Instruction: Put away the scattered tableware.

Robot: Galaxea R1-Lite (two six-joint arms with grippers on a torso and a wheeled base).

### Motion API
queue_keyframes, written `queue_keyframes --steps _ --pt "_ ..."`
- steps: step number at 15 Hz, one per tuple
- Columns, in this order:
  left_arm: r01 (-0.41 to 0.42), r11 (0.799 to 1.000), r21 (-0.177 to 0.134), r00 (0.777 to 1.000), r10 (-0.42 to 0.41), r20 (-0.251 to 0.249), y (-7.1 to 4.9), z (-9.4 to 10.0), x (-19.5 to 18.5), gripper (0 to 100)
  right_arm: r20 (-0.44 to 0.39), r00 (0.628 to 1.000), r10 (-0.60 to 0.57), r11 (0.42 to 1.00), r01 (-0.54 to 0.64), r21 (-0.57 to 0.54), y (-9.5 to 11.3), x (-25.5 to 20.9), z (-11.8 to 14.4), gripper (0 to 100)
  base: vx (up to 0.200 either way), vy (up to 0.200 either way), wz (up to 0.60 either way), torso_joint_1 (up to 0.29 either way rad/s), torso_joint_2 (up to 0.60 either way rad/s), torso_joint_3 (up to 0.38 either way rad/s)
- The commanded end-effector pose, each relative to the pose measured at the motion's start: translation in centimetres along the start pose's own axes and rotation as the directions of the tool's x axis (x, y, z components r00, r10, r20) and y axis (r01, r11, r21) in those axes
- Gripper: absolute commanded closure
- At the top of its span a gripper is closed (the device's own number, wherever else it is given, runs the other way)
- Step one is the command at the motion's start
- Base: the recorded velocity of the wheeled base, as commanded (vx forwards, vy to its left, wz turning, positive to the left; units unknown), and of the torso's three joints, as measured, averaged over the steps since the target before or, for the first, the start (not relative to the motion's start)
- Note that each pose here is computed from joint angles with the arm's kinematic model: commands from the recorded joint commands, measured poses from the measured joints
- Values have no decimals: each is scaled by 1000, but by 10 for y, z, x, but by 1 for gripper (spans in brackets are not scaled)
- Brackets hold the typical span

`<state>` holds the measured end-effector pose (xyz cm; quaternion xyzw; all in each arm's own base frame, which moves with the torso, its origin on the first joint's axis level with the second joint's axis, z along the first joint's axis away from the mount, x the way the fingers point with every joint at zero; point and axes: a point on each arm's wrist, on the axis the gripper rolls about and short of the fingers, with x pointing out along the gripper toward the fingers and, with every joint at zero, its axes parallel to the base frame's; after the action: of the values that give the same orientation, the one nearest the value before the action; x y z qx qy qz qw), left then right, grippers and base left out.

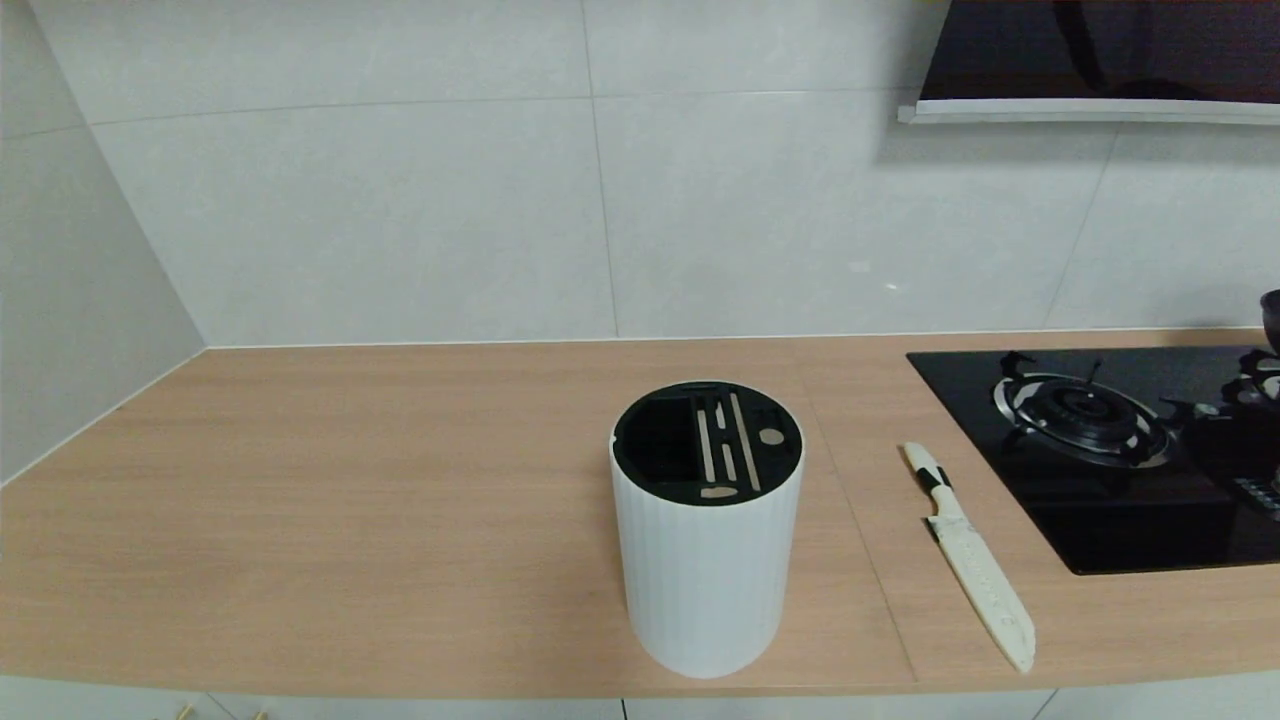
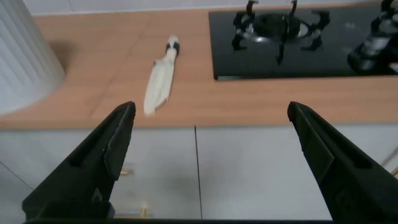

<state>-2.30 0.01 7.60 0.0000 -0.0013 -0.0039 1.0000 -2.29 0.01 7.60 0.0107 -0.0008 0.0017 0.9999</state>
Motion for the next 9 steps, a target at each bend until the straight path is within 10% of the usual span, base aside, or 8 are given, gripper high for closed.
queue_keyframes --steps 1,9 --pt "0 1000 0 1000 0 -1 0 0 0 0 -2 1000 1 1000 -1 0 0 0 0 0 0 0 0 266 -569 -300" --pt "0 1000 0 1000 0 -1 0 0 0 0 -3 1000 1 1000 -1 0 0 0 0 0 0 0 0 256 -537 -283"
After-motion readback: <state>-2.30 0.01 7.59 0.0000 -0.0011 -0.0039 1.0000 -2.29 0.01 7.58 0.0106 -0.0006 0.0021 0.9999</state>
